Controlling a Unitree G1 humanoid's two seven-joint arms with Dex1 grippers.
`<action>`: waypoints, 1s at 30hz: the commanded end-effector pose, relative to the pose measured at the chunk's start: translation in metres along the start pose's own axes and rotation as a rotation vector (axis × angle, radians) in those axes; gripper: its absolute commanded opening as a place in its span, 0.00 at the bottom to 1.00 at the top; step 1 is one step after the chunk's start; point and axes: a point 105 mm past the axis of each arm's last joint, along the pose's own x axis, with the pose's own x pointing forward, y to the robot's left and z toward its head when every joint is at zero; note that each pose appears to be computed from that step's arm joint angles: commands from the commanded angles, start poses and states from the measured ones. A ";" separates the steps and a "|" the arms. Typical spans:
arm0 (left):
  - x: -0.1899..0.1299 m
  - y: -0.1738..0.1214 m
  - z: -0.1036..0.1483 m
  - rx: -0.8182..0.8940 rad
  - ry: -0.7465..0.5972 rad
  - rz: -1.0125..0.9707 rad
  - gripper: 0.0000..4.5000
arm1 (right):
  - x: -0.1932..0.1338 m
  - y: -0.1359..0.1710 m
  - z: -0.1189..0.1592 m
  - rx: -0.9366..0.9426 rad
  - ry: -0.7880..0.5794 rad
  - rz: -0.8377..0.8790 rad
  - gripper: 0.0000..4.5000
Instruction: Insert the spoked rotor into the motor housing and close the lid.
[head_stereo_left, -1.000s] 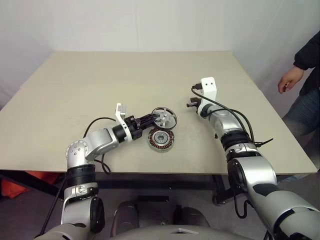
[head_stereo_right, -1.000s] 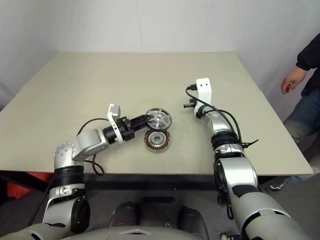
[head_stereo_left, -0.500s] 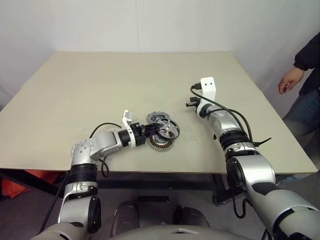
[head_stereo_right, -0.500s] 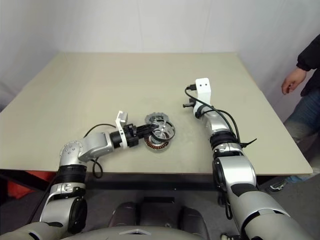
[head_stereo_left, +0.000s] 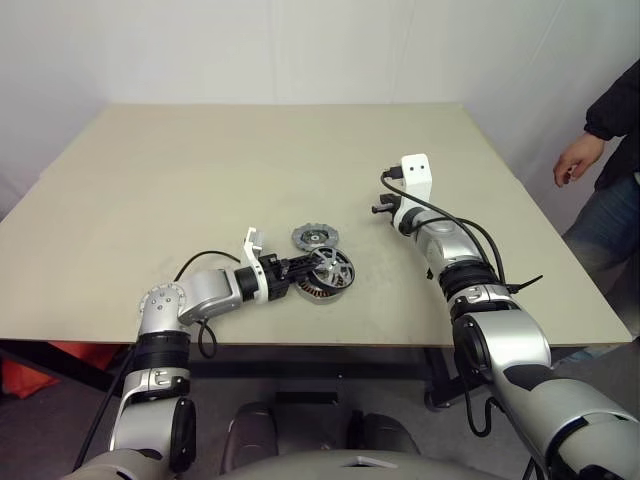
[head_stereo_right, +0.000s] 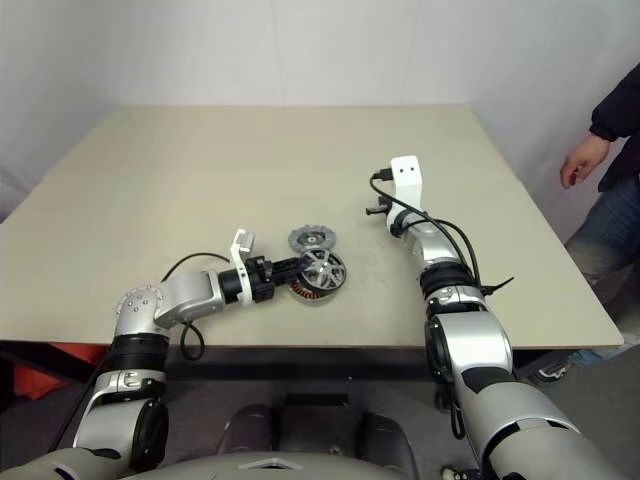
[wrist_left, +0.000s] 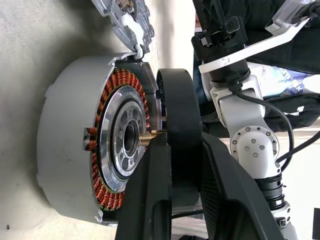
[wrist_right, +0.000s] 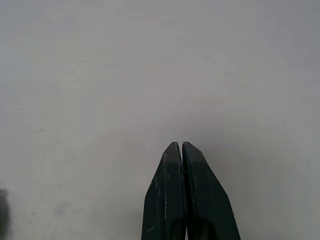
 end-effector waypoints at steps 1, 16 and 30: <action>-0.001 -0.008 0.003 0.043 -0.013 -0.023 0.09 | 0.001 0.001 0.025 -0.022 -0.076 0.002 0.00; -0.020 -0.022 0.009 0.128 -0.058 -0.036 0.44 | 0.002 0.003 0.022 -0.029 -0.070 0.010 0.00; -0.041 -0.038 0.028 0.166 -0.188 -0.098 0.44 | 0.002 0.008 0.022 -0.028 -0.064 0.045 0.00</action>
